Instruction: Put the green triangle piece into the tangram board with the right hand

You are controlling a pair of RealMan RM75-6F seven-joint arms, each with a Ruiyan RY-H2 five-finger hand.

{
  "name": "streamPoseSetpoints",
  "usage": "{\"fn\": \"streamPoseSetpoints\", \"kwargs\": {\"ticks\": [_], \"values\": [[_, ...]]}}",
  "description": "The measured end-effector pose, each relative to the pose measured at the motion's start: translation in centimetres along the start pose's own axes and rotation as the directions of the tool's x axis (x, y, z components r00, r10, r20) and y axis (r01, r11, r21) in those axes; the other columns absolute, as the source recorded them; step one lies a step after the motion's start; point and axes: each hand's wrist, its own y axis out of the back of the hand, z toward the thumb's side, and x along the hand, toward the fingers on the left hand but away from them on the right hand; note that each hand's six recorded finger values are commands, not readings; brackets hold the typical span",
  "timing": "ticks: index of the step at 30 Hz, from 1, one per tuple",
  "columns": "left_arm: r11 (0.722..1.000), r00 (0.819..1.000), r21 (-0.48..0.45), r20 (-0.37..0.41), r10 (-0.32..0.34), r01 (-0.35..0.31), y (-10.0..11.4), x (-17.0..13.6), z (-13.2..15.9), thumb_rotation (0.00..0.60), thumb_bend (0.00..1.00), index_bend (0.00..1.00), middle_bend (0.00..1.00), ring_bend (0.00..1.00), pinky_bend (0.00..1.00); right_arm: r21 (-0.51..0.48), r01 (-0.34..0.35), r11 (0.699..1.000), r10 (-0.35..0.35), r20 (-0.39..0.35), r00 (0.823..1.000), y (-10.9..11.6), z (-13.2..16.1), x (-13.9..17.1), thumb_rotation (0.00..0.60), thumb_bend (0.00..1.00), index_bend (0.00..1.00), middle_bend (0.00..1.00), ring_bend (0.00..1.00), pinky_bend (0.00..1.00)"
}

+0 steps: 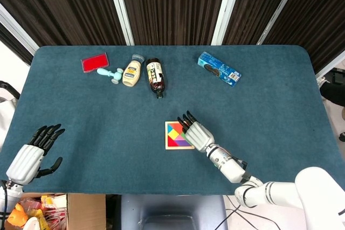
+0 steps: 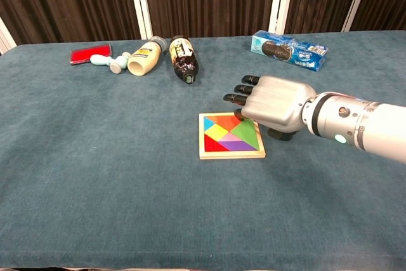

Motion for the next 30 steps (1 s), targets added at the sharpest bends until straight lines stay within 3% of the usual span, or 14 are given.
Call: {"fn": "streamPoseSetpoints", "kwargs": {"ticks": [15,24,27,30], "values": [[1.000,1.000,0.000,0.001,-0.001,0.001,0.0,0.0,0.0,0.600,0.43,0.00,0.00,0.00,0.00,-0.038,0.039,0.998,-0.039,0.019,0.999,0.4,-0.9,1.2,0.600,0.55,0.37,0.00,0.00,0.00],[1.000,1.000,0.005,0.005,-0.006,0.006,-0.2,0.1,0.2,0.600,0.43,0.00,0.00,0.00,0.00,-0.081,0.035,0.996,-0.036,-0.017,0.999,-0.4,-0.4,2.9,0.600,0.55,0.37,0.00,0.00,0.00],[1.000,1.000,0.003,0.007,-0.003,0.003,-0.2,0.2,0.2,0.600,0.43,0.00,0.00,0.00,0.00,-0.100,0.034,0.994,-0.036,-0.018,0.999,-0.5,-0.2,3.0,0.600,0.55,0.33,0.00,0.00,0.00],[1.000,1.000,0.002,0.008,0.006,-0.006,0.0,0.0,0.2,0.600,0.43,0.00,0.00,0.00,0.00,-0.142,0.049,0.989,-0.049,0.005,0.999,-0.4,-0.3,3.7,0.600,0.48,0.18,0.00,0.00,0.00]]}}
